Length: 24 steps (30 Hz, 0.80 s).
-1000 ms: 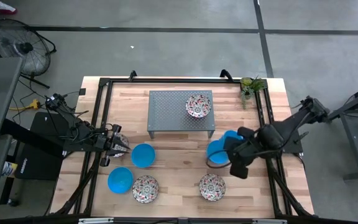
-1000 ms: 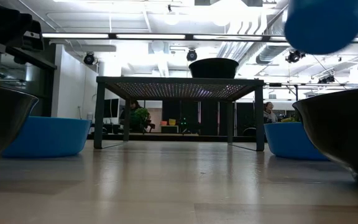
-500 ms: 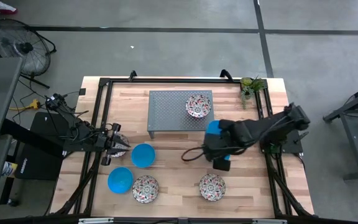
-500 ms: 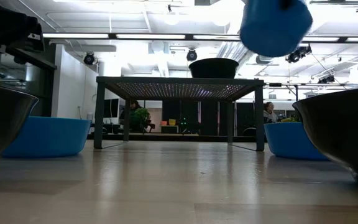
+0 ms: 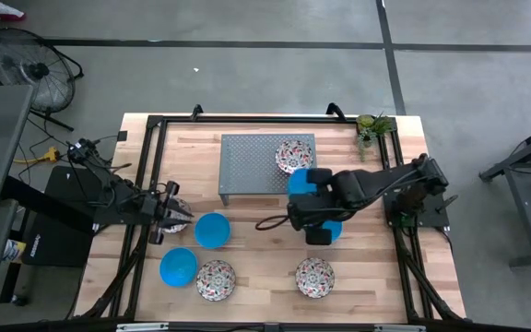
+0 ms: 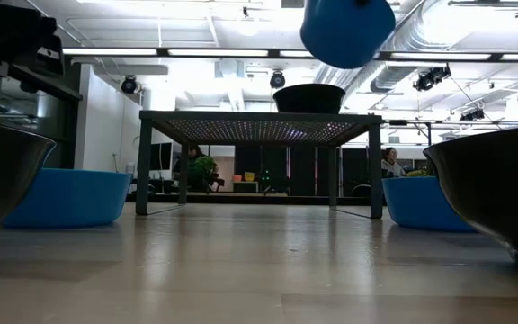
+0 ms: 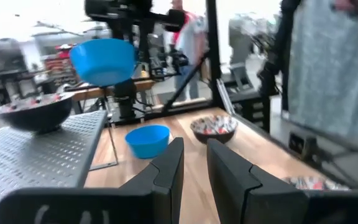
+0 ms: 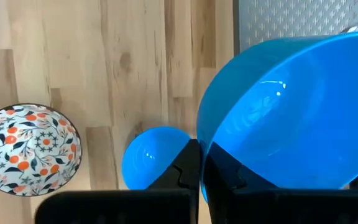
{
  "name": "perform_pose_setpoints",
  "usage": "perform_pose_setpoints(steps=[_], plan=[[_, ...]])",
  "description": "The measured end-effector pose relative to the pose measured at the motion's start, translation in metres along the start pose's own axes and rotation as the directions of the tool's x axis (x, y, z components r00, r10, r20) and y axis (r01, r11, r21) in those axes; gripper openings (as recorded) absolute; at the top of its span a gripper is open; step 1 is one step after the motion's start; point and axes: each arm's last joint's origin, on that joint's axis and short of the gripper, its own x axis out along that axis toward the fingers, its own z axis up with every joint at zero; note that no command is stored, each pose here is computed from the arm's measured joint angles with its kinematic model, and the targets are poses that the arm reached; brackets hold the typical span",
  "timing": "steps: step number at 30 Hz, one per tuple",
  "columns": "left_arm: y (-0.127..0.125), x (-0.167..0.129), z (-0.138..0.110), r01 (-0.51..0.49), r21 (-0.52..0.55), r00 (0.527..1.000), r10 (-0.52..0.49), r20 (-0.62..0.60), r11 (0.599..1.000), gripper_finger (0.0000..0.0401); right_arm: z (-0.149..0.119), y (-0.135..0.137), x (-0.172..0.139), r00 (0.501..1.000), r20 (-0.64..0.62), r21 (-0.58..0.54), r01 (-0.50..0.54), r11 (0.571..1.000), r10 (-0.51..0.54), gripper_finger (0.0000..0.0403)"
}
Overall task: Pick & Place Mini bowls
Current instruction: Put the blue bowl on the shelf
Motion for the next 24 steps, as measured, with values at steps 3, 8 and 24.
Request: perform_pose_setpoints(steps=[3, 8, 24], plan=[[0.003, 0.000, 0.002, -0.087, -0.065, 0.996, 0.087, 0.010, 0.994, 0.0066, 0.000, 0.001, -0.001, 1.000, 0.008, -0.030, 0.002, 1.000, -0.002, 0.0000], [0.006, -0.001, 0.009, -0.164, -0.099, 0.984, 0.169, 0.046, 0.981, 0.0066, 0.006, 0.004, 0.005, 1.000, 0.025, -0.060, -0.003, 0.998, 0.005, 0.0000], [0.014, -0.001, 0.066, -0.218, -0.030, 0.970, 0.220, 0.100, 0.975, 0.0180, 0.036, 0.010, 0.028, 0.986, 0.164, -0.237, 0.021, 0.971, 0.019, 0.0000]])
